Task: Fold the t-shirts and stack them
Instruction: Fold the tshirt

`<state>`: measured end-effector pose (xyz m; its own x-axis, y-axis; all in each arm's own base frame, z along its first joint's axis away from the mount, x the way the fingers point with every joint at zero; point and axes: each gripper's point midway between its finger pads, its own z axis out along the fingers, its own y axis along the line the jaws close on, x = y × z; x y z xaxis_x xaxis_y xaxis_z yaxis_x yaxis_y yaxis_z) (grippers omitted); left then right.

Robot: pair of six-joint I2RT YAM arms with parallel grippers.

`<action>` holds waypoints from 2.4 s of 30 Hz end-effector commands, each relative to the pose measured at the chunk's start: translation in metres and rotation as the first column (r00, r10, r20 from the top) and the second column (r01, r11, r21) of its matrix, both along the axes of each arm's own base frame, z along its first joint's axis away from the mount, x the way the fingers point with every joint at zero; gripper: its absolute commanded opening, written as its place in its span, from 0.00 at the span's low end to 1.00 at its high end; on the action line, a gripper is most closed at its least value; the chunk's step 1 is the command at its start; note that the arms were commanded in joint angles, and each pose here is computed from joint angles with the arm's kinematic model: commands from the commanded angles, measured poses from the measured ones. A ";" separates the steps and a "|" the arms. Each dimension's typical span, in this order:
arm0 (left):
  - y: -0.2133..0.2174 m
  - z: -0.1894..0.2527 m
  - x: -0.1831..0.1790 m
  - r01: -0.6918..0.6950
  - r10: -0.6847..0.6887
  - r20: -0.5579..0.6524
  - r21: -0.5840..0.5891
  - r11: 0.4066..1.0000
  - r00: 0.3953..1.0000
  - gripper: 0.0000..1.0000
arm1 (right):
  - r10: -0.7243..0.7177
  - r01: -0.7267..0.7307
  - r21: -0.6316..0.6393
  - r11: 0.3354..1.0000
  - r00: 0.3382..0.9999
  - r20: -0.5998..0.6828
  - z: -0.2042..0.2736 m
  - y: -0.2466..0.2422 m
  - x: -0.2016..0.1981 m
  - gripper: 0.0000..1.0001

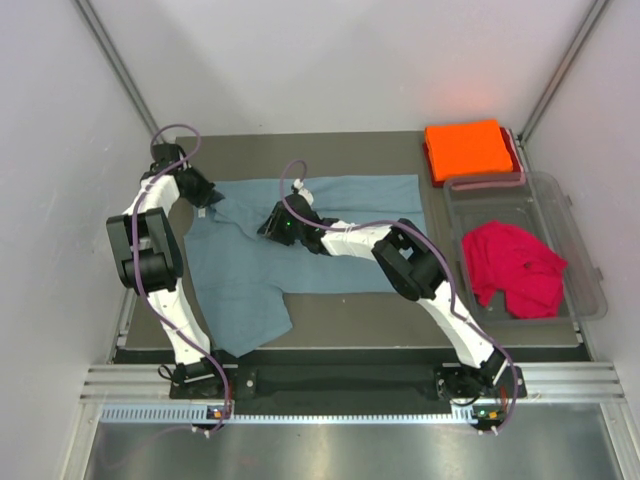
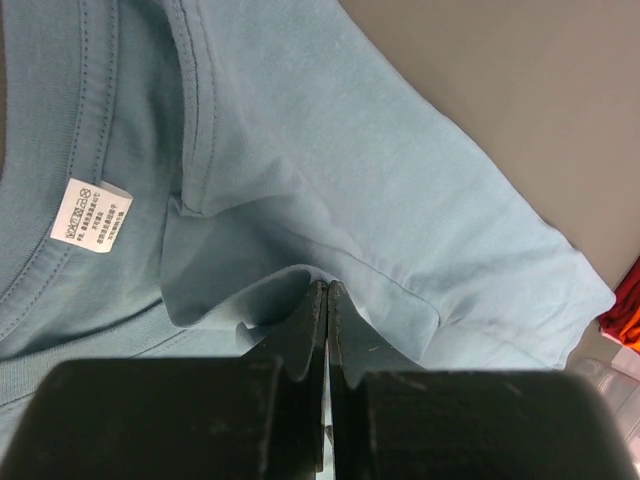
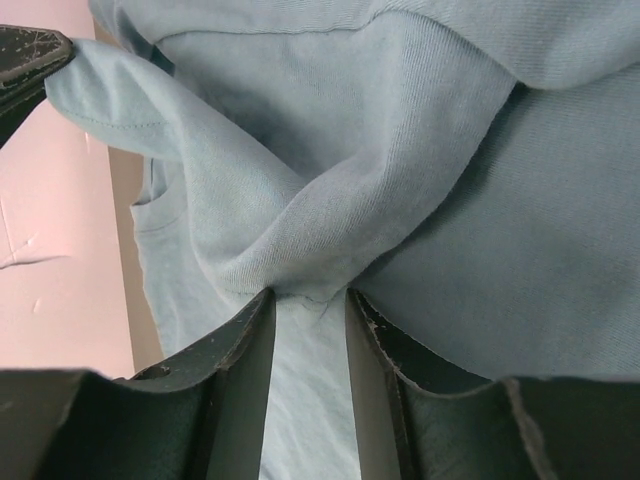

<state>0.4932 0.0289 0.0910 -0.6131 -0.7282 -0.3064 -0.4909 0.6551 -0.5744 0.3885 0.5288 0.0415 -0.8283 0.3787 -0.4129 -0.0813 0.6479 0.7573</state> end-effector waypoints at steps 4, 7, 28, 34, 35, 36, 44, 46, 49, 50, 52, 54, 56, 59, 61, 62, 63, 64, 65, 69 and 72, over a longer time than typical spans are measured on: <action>0.004 0.011 0.000 0.002 -0.004 0.042 0.026 1.000 0.999 0.00 | -0.037 0.037 0.010 0.999 0.999 -0.011 -0.008 0.010 0.000 0.31; 0.004 0.008 -0.002 0.004 -0.005 0.035 0.025 1.000 0.999 0.00 | -0.040 0.040 0.006 0.999 0.999 -0.016 -0.011 0.010 -0.001 0.26; 0.005 0.019 -0.029 0.001 -0.002 0.011 0.069 0.998 1.000 0.00 | 0.024 -0.025 0.016 1.000 0.994 0.105 0.053 -0.004 -0.002 0.00; 0.003 0.023 -0.048 0.006 -0.006 -0.006 0.085 0.996 1.000 0.00 | 0.007 -0.009 0.015 1.000 0.992 0.126 0.068 -0.030 -0.013 0.00; 0.003 0.024 -0.050 0.006 -0.006 -0.004 0.088 0.996 1.000 0.00 | 0.006 -0.008 0.018 1.000 0.992 0.128 0.070 -0.033 -0.014 0.00; 0.002 0.026 -0.053 0.006 -0.006 -0.003 0.088 0.996 1.000 0.00 | 0.006 -0.008 0.016 1.000 0.992 0.126 0.071 -0.037 -0.016 0.00; -0.002 0.026 -0.081 0.005 0.000 -0.051 0.095 0.995 0.999 0.00 | 0.023 -0.025 0.020 0.999 0.993 0.114 0.075 -0.051 -0.024 0.00; -0.003 0.019 -0.095 0.000 0.009 -0.080 0.109 0.994 0.997 0.00 | 0.047 -0.050 0.022 0.999 0.994 0.103 0.073 -0.052 -0.030 0.00; 0.000 0.008 -0.112 -0.013 0.029 -0.128 0.126 0.992 0.991 0.00 | 0.060 -0.061 0.016 0.998 0.994 0.091 0.067 -0.055 -0.033 0.00; -0.002 0.002 -0.118 -0.010 0.028 -0.144 0.122 0.992 0.989 0.00 | 0.071 -0.073 0.021 0.997 0.994 0.087 0.066 -0.054 -0.035 0.00; -0.002 0.000 -0.124 -0.015 0.036 -0.153 0.134 0.991 0.988 0.00 | 0.085 -0.087 0.021 0.996 0.994 0.074 0.059 -0.054 -0.035 0.00; -0.001 -0.004 -0.132 -0.031 0.057 -0.166 0.154 0.988 0.984 0.00 | 0.104 -0.106 0.028 0.994 0.992 0.068 0.054 -0.052 -0.037 0.00; -0.001 -0.009 -0.139 -0.044 0.073 -0.179 0.159 0.986 0.981 0.00 | 0.113 -0.116 0.034 0.993 0.991 0.073 0.054 -0.051 -0.037 0.00; -0.002 -0.009 -0.147 -0.068 0.098 -0.179 0.165 0.984 0.979 0.00 | 0.117 -0.120 0.037 0.992 0.990 0.081 0.053 -0.052 -0.034 0.00; -0.004 -0.002 -0.149 -0.083 0.114 -0.160 0.186 0.979 0.981 0.00 | 0.120 -0.123 0.037 0.992 0.990 0.081 0.052 -0.052 -0.031 0.00; -0.006 -0.003 -0.153 -0.085 0.117 -0.164 0.194 0.977 0.979 0.00 | 0.126 -0.129 0.037 0.991 0.989 0.078 0.051 -0.052 -0.031 0.00; -0.009 0.001 -0.155 -0.083 0.116 -0.153 0.206 0.975 0.981 0.00 | 0.125 -0.128 0.035 0.991 0.989 0.081 0.050 -0.053 -0.028 0.00; -0.009 0.001 -0.156 -0.089 0.124 -0.154 0.216 0.972 0.980 0.00 | 0.127 -0.130 0.035 0.991 0.989 0.082 0.050 -0.053 -0.028 0.00; -0.007 -0.003 -0.161 -0.093 0.133 -0.163 0.233 0.968 0.978 0.00 | 0.128 -0.131 0.036 0.991 0.989 0.081 0.051 -0.053 -0.028 0.00; -0.006 -0.019 -0.173 -0.087 0.143 -0.219 0.245 0.966 0.965 0.00 | 0.140 -0.143 0.037 0.989 0.987 0.079 0.049 -0.052 -0.031 0.00; 0.000 -0.026 -0.180 -0.102 0.171 -0.238 0.276 0.956 0.956 0.00 | 0.144 -0.147 0.036 0.989 0.987 0.073 0.044 -0.053 -0.031 0.00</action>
